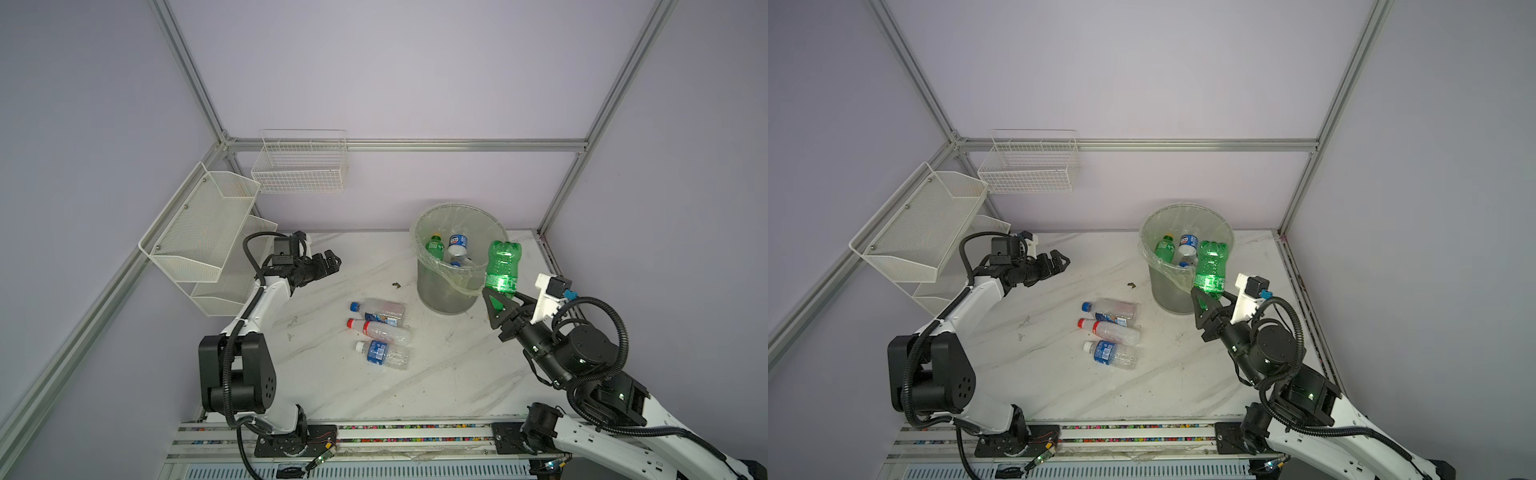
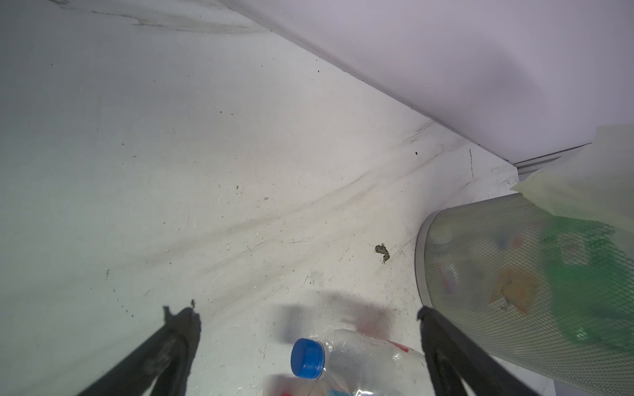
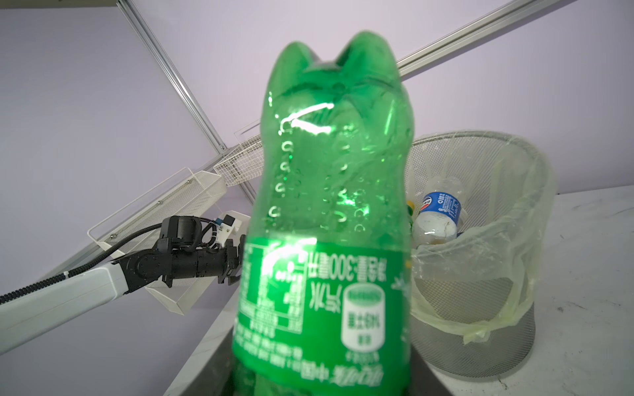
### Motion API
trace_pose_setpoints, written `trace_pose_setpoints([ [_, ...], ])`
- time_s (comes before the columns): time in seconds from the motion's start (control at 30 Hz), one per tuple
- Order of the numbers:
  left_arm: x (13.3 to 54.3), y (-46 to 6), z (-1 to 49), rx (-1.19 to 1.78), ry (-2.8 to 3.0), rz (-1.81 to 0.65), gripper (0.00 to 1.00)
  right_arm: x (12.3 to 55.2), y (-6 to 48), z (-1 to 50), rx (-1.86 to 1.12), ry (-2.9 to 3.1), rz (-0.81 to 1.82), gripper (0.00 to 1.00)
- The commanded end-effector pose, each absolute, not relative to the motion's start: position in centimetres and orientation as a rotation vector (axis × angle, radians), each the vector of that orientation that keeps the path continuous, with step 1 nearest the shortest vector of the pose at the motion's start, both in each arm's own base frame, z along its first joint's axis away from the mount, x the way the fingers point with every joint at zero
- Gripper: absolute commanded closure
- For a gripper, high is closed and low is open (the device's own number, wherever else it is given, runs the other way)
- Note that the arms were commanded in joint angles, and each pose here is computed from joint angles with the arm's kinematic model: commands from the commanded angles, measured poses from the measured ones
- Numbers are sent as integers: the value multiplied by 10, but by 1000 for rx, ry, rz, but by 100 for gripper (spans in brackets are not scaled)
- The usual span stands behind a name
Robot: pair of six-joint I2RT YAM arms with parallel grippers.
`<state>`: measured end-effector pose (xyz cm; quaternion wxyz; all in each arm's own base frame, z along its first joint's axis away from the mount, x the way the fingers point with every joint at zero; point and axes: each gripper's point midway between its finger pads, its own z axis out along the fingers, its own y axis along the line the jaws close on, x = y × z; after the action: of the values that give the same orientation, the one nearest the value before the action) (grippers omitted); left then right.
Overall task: Throw the plastic bottles in the bin
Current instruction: Throw the plastic bottle into the trash bin.
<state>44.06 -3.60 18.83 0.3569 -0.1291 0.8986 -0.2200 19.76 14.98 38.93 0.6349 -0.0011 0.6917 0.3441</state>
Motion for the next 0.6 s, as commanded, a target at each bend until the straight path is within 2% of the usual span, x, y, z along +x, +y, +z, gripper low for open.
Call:
trace_pose_setpoints([
  [0.0,439,-35,181,-333,2331,-573,0,195,136,387,38,1567,771,66],
  [0.57,439,-36,177,-336,2341,-585,0,194,126,383,85,1568,764,66],
])
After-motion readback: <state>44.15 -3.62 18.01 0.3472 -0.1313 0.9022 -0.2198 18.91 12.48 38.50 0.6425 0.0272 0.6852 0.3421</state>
